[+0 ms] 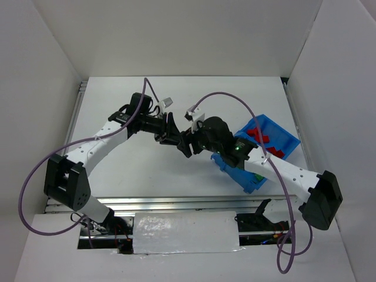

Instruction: Sort the legos into containers by color

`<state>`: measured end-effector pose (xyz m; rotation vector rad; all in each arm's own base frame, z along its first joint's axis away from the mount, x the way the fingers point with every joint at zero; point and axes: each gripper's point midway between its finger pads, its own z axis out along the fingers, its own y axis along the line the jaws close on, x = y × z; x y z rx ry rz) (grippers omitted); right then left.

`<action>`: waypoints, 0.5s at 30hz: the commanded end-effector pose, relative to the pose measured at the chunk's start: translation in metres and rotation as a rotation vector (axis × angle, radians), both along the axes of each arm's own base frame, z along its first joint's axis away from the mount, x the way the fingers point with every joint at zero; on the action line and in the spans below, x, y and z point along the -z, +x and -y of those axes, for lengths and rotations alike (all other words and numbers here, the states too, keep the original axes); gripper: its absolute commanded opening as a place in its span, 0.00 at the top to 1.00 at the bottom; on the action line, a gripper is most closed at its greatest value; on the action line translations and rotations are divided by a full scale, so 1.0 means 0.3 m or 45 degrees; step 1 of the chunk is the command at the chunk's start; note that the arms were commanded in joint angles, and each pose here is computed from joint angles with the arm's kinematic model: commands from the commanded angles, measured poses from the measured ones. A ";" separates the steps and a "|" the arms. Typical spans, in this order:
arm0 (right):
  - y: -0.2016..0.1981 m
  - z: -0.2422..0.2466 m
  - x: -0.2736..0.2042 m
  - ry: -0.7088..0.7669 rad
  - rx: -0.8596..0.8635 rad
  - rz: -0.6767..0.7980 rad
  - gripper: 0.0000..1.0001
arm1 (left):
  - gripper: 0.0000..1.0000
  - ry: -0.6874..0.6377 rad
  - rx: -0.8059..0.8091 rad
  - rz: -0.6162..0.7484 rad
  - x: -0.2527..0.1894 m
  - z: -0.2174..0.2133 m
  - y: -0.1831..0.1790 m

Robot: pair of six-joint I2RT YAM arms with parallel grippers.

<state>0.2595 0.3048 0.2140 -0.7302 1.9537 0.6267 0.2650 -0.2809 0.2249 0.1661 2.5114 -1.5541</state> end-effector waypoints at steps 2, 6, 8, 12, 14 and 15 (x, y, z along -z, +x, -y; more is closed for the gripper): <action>-0.040 0.074 0.024 0.016 -0.059 -0.070 1.00 | 1.00 -0.048 -0.024 0.286 -0.161 -0.011 0.087; -0.060 0.155 -0.001 0.097 -0.016 -0.079 1.00 | 1.00 -0.057 -0.082 0.343 -0.208 -0.051 0.137; -0.064 0.187 0.013 0.113 0.031 -0.100 1.00 | 1.00 -0.078 -0.095 0.369 -0.229 -0.060 0.158; -0.056 0.268 -0.010 0.152 0.163 -0.088 1.00 | 1.00 -0.116 -0.098 0.387 -0.247 -0.055 0.181; -0.038 0.336 -0.016 0.164 0.342 -0.098 1.00 | 1.00 -0.139 -0.096 0.409 -0.261 -0.048 0.193; -0.030 0.366 -0.016 0.161 0.419 -0.104 1.00 | 1.00 -0.138 -0.103 0.424 -0.265 -0.048 0.200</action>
